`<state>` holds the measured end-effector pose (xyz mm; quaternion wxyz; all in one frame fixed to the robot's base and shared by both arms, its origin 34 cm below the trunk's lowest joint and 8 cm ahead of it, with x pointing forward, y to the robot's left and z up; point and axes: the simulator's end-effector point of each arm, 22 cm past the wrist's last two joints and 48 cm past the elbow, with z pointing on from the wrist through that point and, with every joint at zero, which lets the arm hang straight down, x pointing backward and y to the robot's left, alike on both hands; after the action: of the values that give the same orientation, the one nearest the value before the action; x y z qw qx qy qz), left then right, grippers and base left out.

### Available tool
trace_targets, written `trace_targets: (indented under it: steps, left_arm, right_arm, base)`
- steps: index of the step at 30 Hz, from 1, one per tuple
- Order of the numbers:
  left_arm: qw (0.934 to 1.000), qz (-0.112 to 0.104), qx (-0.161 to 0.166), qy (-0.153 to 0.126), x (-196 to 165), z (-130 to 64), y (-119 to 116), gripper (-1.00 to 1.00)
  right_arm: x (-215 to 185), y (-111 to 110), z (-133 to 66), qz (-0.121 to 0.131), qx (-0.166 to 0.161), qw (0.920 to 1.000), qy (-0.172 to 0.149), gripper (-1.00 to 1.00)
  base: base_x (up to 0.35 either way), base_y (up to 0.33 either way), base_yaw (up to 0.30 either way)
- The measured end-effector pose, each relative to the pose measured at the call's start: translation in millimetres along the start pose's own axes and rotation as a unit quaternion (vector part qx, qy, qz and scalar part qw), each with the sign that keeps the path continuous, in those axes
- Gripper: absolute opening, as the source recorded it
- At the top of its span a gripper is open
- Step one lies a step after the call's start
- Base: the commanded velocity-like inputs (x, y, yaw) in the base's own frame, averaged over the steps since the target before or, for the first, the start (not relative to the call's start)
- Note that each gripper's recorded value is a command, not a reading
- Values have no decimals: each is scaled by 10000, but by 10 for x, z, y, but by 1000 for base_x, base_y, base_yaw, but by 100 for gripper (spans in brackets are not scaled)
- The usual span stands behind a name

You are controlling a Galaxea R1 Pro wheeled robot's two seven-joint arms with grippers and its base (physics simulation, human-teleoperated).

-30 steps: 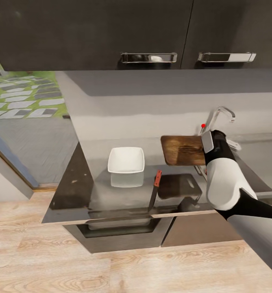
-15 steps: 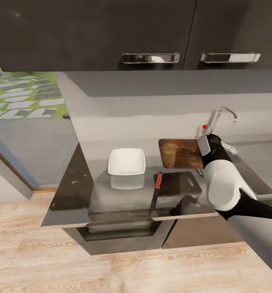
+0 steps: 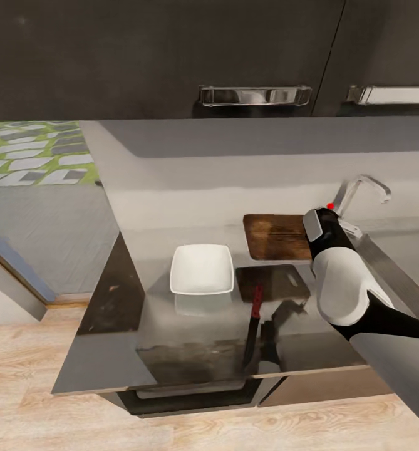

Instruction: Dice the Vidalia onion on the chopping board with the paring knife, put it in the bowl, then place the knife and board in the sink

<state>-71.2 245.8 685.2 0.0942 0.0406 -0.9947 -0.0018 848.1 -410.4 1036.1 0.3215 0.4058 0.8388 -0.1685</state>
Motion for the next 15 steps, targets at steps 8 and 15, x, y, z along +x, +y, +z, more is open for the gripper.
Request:
trace_targets:
  steps: [8,15]
  left_arm:
    - [10000,0,0,1,-1,0,0,100]
    - [10000,5,3,7,4,0,-3,100]
  right_arm:
    - [250,-135,192,93,175,9998,-84,-100]
    - [468,-70,263,62,168,9998,-73,-100]
  base:
    - [19,1,0]
    - [0,0,0]
